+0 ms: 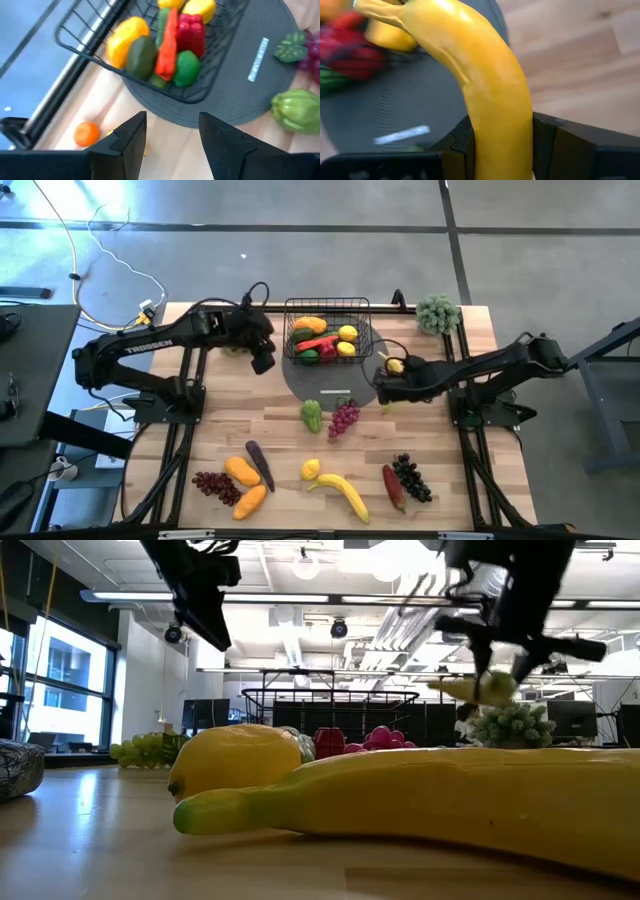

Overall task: Build produce basket
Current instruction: Put the yellow banana into the wire basket

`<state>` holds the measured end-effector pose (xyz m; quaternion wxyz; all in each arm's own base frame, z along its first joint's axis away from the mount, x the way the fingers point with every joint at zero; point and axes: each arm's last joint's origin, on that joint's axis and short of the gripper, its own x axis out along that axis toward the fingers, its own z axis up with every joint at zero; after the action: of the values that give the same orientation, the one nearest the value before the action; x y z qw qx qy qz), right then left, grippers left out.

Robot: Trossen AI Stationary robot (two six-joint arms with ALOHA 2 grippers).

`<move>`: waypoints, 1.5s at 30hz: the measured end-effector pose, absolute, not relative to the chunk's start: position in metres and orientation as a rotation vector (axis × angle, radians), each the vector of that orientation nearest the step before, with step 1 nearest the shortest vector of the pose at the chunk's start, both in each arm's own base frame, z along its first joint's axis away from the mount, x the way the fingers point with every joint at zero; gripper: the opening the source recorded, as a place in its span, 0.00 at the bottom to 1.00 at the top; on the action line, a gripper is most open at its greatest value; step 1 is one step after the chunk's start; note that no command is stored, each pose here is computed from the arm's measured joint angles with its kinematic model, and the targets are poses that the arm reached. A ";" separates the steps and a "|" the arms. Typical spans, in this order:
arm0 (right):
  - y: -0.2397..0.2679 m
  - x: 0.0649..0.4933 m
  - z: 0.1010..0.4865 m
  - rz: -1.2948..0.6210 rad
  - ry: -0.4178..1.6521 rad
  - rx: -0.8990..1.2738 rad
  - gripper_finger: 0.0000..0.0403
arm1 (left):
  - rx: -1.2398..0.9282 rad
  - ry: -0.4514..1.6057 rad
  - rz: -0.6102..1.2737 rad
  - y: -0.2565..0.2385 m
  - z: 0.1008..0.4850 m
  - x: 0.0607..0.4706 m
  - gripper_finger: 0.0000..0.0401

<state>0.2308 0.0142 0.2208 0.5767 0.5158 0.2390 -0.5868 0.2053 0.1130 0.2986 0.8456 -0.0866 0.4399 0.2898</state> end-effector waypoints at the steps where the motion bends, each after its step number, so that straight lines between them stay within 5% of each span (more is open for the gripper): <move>1: 0.014 0.232 0.226 -1.370 0.539 1.192 0.25 | -0.178 0.927 0.616 0.115 0.299 0.204 0.42; 21: -0.035 0.258 0.302 -1.241 0.412 0.871 0.25 | -0.191 0.862 0.607 0.125 0.302 0.204 0.42; 45: -0.184 0.276 0.333 -0.557 0.219 0.541 0.25 | -0.230 0.852 0.640 0.126 0.302 0.204 0.42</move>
<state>0.2761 -0.1843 0.3330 0.9197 0.2632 0.1067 -0.2711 0.2043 0.1258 0.3017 0.8552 -0.1094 0.4050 0.3044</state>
